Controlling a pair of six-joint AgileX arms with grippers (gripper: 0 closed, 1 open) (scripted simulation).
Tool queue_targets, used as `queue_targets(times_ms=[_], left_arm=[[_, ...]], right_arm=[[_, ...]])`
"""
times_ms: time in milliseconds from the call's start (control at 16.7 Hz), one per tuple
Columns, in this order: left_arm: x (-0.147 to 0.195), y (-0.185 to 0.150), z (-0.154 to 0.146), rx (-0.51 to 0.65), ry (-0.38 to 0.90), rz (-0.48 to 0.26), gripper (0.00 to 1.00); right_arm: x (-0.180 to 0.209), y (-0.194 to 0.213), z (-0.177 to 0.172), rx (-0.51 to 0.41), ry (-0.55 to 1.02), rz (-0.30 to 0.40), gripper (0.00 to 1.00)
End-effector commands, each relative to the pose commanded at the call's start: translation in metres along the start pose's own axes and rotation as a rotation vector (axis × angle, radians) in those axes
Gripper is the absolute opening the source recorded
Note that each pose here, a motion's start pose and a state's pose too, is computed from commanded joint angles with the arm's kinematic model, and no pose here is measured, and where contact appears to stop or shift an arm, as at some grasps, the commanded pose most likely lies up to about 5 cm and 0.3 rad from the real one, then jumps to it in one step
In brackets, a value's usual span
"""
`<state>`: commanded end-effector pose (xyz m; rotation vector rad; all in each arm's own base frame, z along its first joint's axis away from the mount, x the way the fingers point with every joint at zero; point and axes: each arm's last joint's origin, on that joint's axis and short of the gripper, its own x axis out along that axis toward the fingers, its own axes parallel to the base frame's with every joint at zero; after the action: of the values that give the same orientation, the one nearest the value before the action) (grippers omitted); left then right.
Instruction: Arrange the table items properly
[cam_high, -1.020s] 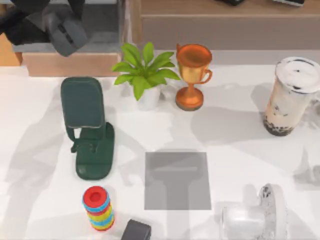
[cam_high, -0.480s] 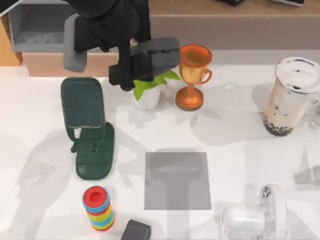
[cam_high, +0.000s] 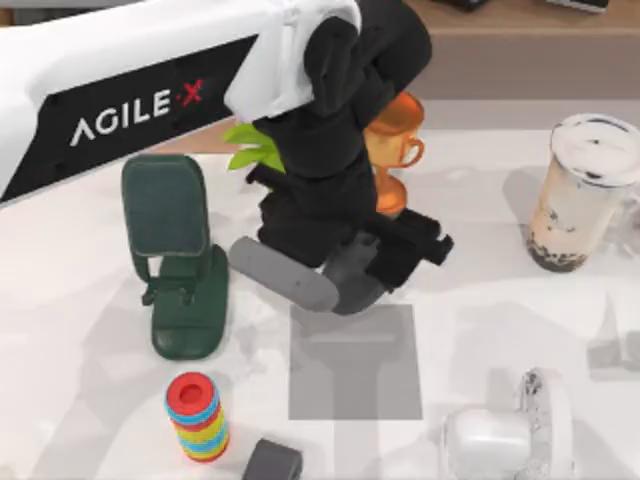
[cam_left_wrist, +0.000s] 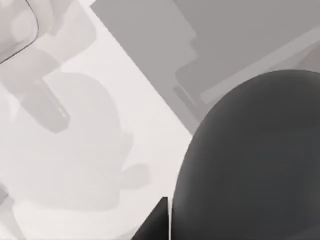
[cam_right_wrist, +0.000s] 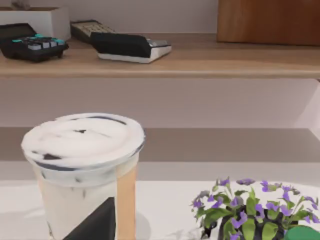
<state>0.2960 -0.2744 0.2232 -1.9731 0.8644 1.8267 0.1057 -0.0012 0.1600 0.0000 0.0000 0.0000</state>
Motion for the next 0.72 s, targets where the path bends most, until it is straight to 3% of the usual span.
queue_targets(times_ms=[180,360,540,720], left_arm=[[0.031,0.010,0.002,-0.278,-0.055,-0.054,0.00],[0.059,0.016,0.005,-0.479,-0.087,-0.122,0.00],[0.078,0.018,0.008,-0.599,-0.100,-0.177,0.00],[0.083,0.018,0.009,-0.643,-0.098,-0.198,0.00]], right_arm=[[0.000,0.000,0.000,0.000,0.000,0.000,1.00],[0.000,0.000,0.000,0.000,0.000,0.000,1.00],[0.000,0.000,0.000,0.000,0.000,0.000,1.00],[0.000,0.000,0.000,0.000,0.000,0.000,1.00]])
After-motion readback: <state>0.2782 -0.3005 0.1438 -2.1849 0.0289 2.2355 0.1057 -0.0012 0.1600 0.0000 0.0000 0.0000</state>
